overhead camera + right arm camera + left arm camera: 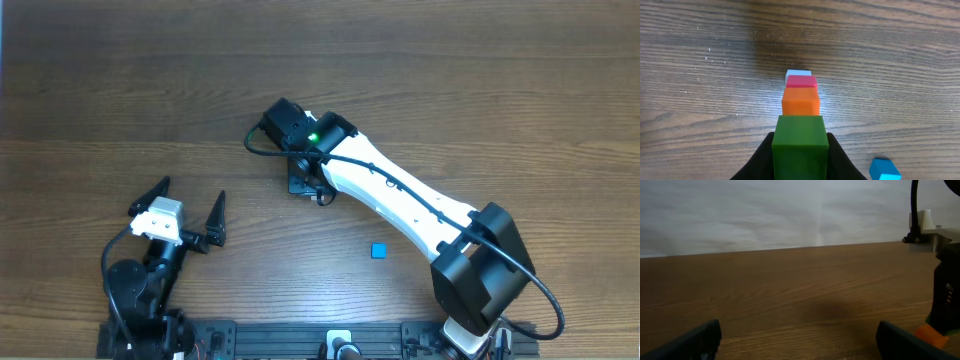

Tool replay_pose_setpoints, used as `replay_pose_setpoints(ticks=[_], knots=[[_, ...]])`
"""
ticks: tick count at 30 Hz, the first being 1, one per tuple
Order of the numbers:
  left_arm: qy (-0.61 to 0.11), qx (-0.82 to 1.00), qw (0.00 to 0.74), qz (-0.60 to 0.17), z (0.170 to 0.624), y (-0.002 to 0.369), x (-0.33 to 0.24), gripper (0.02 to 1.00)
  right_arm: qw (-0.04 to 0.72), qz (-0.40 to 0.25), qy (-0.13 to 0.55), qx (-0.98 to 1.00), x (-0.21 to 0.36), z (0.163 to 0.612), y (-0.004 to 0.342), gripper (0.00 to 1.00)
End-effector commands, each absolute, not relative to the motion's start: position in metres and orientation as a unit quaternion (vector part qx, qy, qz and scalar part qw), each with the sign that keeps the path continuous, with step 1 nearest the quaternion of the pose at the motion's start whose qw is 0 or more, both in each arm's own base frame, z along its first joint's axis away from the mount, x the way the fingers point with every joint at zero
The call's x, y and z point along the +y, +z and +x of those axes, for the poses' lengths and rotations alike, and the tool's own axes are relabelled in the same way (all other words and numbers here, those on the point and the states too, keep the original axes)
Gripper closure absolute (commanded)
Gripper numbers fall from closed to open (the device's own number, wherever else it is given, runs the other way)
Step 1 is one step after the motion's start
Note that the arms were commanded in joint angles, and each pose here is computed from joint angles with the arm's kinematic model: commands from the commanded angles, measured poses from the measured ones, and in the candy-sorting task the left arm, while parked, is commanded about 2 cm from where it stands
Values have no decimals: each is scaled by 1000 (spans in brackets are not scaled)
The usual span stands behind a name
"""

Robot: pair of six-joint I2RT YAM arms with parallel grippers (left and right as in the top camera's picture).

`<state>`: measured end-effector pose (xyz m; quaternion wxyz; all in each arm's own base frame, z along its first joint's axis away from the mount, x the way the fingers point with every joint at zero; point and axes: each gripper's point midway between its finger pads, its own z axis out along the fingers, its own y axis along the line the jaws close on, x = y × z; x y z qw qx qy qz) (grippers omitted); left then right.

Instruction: Stack Cubes

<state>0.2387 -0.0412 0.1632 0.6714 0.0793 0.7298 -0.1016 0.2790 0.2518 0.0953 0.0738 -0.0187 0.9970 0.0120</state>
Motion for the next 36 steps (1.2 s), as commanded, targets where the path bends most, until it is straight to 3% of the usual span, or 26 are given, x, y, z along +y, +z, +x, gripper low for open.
replay_pose_setpoints(ticks=[1,36], knots=[[-103,728,672,89,238,162,-44,18,75,-14,-7,997,248,282,86,989],[-103,728,672,89,238,162,-44,18,77,-13,-14,997,247,285,81,980]])
